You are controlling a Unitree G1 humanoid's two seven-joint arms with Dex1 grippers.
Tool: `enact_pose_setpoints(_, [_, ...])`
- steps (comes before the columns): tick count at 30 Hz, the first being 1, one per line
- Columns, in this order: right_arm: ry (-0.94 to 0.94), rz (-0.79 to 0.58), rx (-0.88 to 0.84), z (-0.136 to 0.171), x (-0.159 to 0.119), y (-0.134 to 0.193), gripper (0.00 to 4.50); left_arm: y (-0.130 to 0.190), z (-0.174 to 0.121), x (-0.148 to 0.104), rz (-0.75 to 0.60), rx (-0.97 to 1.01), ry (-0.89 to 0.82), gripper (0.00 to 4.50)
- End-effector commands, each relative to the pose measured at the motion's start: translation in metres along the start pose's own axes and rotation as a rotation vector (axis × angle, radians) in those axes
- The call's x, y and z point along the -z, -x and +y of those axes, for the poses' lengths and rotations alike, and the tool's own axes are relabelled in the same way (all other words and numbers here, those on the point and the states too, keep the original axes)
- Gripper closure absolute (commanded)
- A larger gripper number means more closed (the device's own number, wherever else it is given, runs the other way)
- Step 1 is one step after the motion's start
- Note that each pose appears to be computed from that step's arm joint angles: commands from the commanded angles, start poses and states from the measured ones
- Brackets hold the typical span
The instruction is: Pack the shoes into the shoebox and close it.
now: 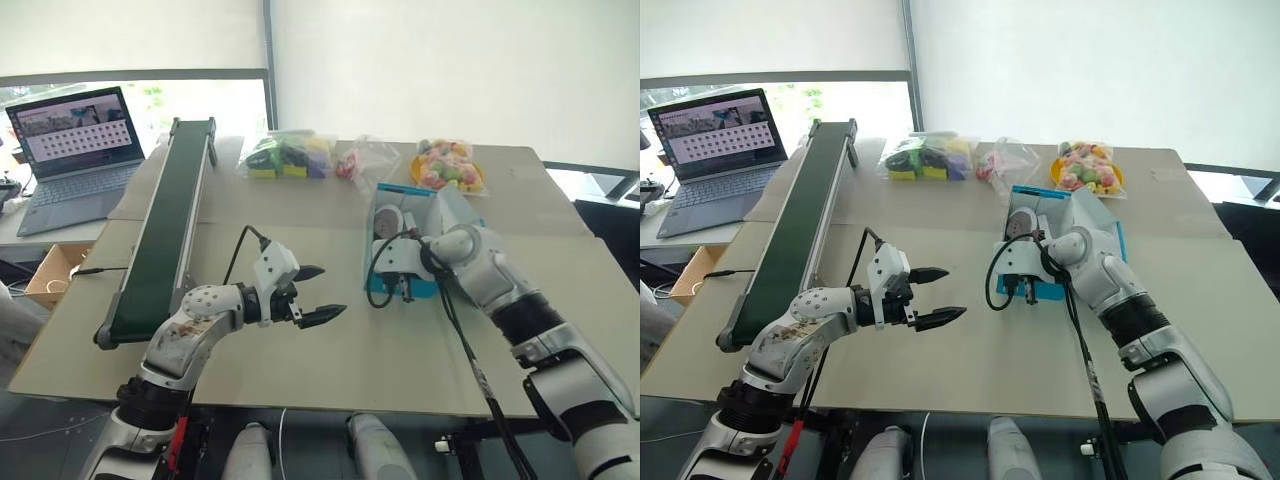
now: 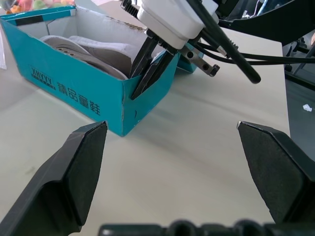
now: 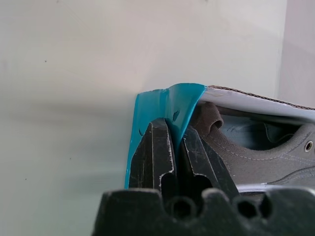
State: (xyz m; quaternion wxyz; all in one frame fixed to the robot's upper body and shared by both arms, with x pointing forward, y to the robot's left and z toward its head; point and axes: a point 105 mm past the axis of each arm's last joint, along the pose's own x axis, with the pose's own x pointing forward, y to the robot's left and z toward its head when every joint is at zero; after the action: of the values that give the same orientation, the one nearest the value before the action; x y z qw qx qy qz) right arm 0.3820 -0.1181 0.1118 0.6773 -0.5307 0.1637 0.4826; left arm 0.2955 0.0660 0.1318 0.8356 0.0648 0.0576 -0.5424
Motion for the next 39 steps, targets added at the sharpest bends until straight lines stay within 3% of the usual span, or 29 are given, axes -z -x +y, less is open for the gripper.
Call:
enact_pose_setpoints(1, [-0.020, -0.025, 0.032, 0.001, -0.003, -0.009, 4.37, -0.001, -0.003, -0.013, -0.036, 0.009, -0.030, 0.00])
enact_pose_setpoints(3, [-0.063, -0.053, 0.054, -0.001, -0.006, -0.006, 3.77, 0.000, -0.004, -0.012, -0.035, 0.009, -0.029, 0.00])
enact_pose_setpoints(4, [-0.098, -0.082, 0.055, -0.001, -0.009, -0.002, 3.67, -0.001, -0.004, -0.012, -0.034, 0.011, -0.028, 0.00])
enact_pose_setpoints(9, [-0.214, -0.165, 0.141, -0.011, -0.020, 0.019, 1.79, -0.002, -0.006, -0.011, -0.033, 0.019, -0.025, 0.00])
enact_pose_setpoints(13, [-0.330, -0.212, 0.189, -0.018, -0.024, 0.055, 0.37, -0.002, -0.005, -0.010, -0.031, 0.022, -0.025, 0.00])
enact_pose_setpoints(14, [-0.356, -0.232, 0.187, -0.017, -0.027, 0.062, 0.19, -0.002, -0.005, -0.010, -0.031, 0.022, -0.025, 0.00])
enact_pose_setpoints(20, [-0.648, -0.395, 0.166, -0.007, -0.039, 0.106, 0.19, -0.001, -0.005, -0.010, -0.027, 0.030, -0.026, 0.00])
enact_pose_setpoints(23, [-0.897, -0.406, 0.222, 0.006, -0.020, 0.109, 0.86, -0.001, -0.005, -0.010, -0.025, 0.033, -0.027, 0.00])
enact_pose_setpoints(33, [-1.412, -0.352, 0.439, 0.041, 0.016, 0.105, 4.43, -0.001, -0.006, -0.007, -0.016, 0.051, -0.022, 0.00])
enact_pose_setpoints(35, [-1.479, -0.348, 0.505, 0.042, 0.024, 0.105, 4.49, -0.002, -0.006, -0.006, -0.016, 0.053, -0.021, 0.00])
enact_pose_setpoints(39, [-1.562, -0.202, 0.638, 0.050, 0.049, 0.105, 4.49, -0.003, -0.005, -0.007, -0.016, 0.060, -0.023, 0.00])
